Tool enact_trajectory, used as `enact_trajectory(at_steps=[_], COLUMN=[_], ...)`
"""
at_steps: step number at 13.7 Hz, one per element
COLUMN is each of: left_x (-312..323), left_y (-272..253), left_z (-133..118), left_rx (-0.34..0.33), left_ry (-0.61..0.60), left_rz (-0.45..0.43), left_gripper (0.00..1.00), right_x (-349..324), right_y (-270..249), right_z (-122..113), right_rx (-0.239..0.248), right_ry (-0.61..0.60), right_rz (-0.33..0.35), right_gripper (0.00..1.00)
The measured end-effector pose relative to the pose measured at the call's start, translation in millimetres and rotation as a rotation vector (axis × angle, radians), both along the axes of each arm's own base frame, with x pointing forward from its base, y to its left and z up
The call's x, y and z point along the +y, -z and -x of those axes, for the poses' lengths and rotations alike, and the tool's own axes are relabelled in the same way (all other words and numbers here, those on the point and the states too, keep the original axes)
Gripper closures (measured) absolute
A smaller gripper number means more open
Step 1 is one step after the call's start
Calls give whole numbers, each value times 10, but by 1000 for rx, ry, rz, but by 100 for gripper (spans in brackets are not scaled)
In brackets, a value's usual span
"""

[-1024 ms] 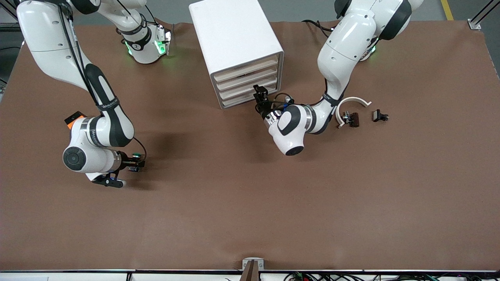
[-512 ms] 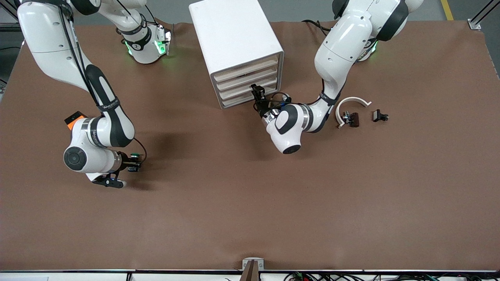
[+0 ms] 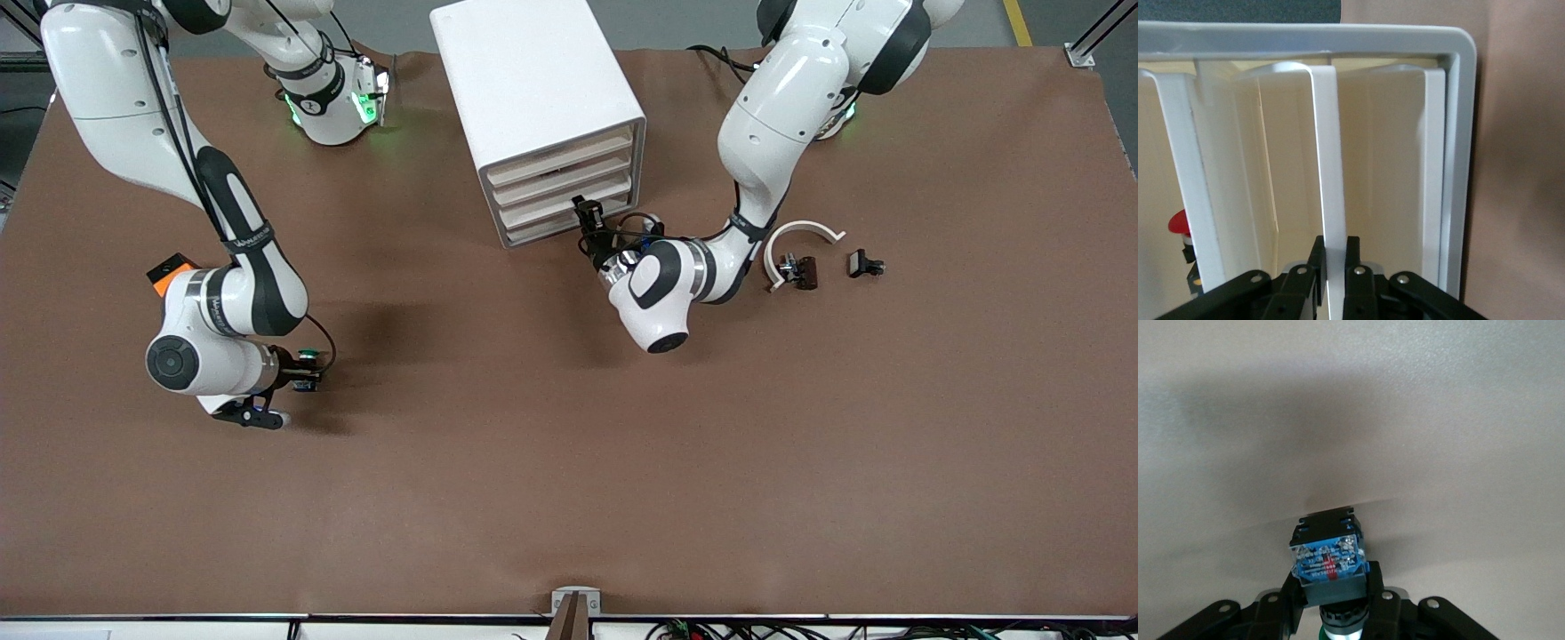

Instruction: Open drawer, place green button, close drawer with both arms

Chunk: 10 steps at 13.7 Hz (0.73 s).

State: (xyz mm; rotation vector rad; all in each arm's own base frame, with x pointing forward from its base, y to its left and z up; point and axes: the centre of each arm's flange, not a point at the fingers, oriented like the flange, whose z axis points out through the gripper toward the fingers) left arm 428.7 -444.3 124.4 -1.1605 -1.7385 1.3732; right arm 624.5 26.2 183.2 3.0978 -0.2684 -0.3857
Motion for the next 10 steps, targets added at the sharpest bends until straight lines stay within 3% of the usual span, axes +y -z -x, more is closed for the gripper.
enact_trajectory(at_steps=[5, 10], left_x=[380, 700], left_y=[-89, -226], left_z=[-509, -978], left_rx=[-36, -102], left_ry=[-96, -168], left_rz=[10, 12], left_gripper=[86, 86], right_x=[227, 654], right_y=[-677, -1592], right_z=[-10, 171], right_rx=[108, 192], right_ry=[-5, 68], right_rz=[14, 74], right_gripper=[59, 59])
